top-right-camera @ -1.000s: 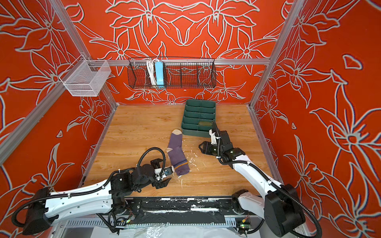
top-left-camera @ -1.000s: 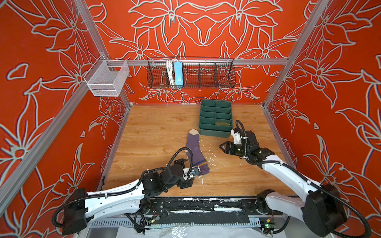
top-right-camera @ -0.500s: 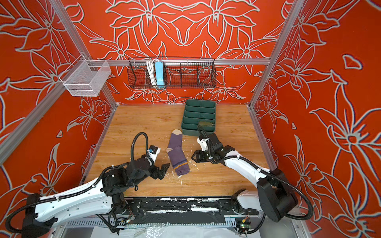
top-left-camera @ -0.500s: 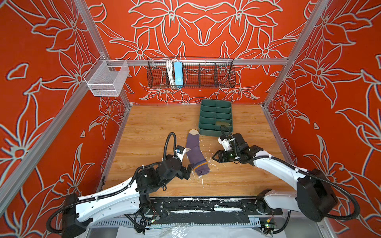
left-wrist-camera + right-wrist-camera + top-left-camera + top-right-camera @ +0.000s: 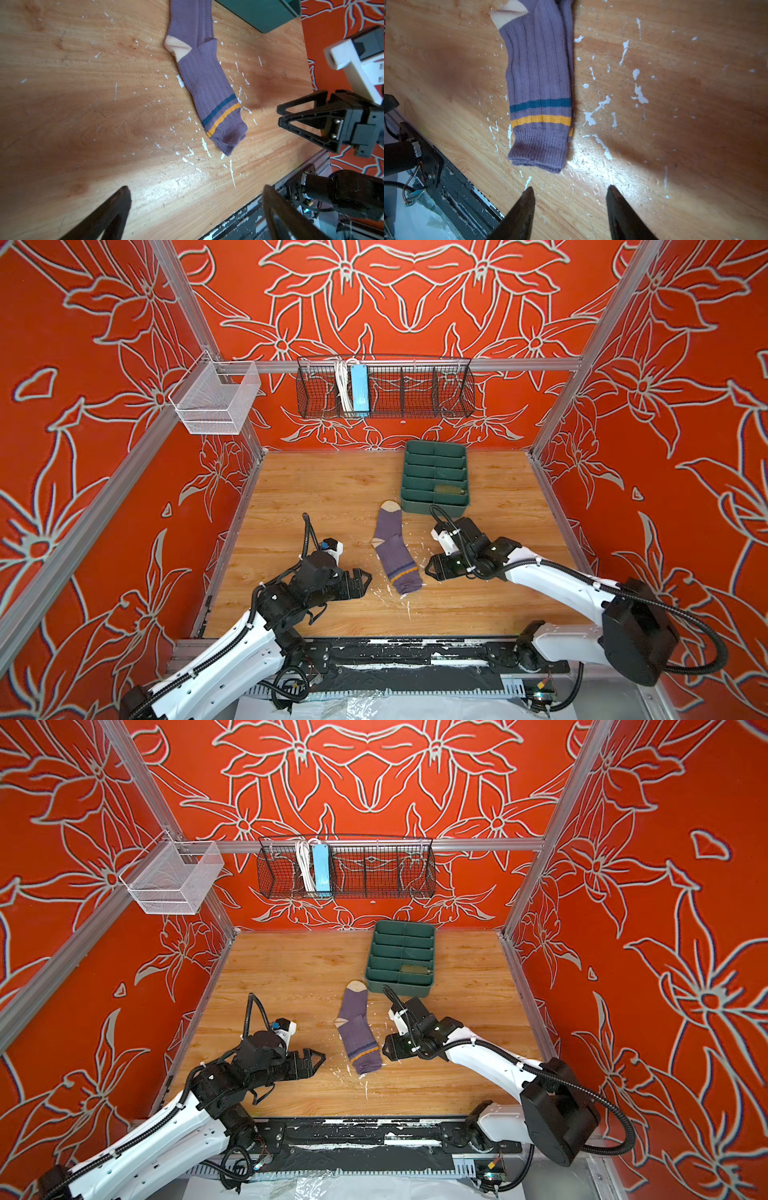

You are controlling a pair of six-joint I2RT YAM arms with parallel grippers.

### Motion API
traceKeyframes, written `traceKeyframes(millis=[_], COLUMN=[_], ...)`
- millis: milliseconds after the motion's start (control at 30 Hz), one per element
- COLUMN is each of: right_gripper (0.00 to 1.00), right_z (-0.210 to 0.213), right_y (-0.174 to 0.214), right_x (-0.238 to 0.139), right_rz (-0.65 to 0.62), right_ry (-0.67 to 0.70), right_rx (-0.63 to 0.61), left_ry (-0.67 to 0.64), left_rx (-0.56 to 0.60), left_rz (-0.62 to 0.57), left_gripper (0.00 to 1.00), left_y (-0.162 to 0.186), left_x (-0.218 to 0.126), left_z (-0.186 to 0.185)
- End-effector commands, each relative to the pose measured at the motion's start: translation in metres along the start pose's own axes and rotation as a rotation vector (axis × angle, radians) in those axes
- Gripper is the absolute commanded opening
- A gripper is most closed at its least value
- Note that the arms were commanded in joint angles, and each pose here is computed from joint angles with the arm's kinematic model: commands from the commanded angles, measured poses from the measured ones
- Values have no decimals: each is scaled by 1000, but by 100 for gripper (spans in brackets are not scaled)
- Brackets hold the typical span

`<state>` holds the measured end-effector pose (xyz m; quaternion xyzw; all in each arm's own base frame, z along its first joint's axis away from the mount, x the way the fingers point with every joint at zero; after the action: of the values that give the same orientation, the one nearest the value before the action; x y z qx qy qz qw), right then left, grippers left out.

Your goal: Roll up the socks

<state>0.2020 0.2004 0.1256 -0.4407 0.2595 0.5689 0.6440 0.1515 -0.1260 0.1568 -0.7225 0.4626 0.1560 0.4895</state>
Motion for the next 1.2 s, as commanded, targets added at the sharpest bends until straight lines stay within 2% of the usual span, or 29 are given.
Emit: traceKeyframes(millis=[0, 167, 267, 367, 467, 633, 767, 867, 900, 1000, 1067, 1167], right_gripper=[53, 45, 34, 29, 24, 20, 25, 36, 41, 47, 49, 52], right_z=[3, 15, 13, 16, 20, 31, 37, 33, 30, 14, 2, -12], right_y=[3, -2, -4, -1, 3, 11, 3, -15, -23, -43, -51, -55], right_x=[10, 30, 44, 56, 70, 81, 58, 25, 12, -24, -45, -70], right_rz=[30, 106, 138, 168, 202, 233, 168, 72, 30, -102, -185, -282], right_ry=[-21, -73, -61, -100, -134, -220, -235, -218, -226, -249, -249, -220], right_rx=[30, 30, 32, 46, 62, 93, 88, 99, 117, 192, 237, 265], left_ry=[-33, -69, -54, -44, -87, -123, -49, 48, 62, 30, -11, -31], left_rx=[12, 56, 85, 197, 346, 655, 916, 1205, 1332, 1663, 1799, 1918], left_rz=[13, -61, -133, -198, -256, -349, -400, -379, -375, -338, -289, -256], left_gripper=[97, 97, 97, 97, 97, 97, 98, 100, 100, 100, 99, 98], left_y=[0, -10, -21, -37, -53, -80, -88, -75, -66, -38, -22, 2], left_x=[-15, -25, -29, -35, -43, -50, -45, -37, -32, -14, -3, 11], left_z=[2, 4, 0, -9, -14, -29, -50, -67, -71, -75, -75, -74])
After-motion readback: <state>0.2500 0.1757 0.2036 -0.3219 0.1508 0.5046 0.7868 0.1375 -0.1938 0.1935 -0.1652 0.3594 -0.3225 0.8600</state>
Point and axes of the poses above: each gripper's point midway between its finger pads, its own x axis out along the fingers, its own z axis along the line the jaws close on, y = z × x, the point moved 5 cm from there along -x, back along the fingers, and after that the axes turned 10 degrees about x, right-handed, at the moved point
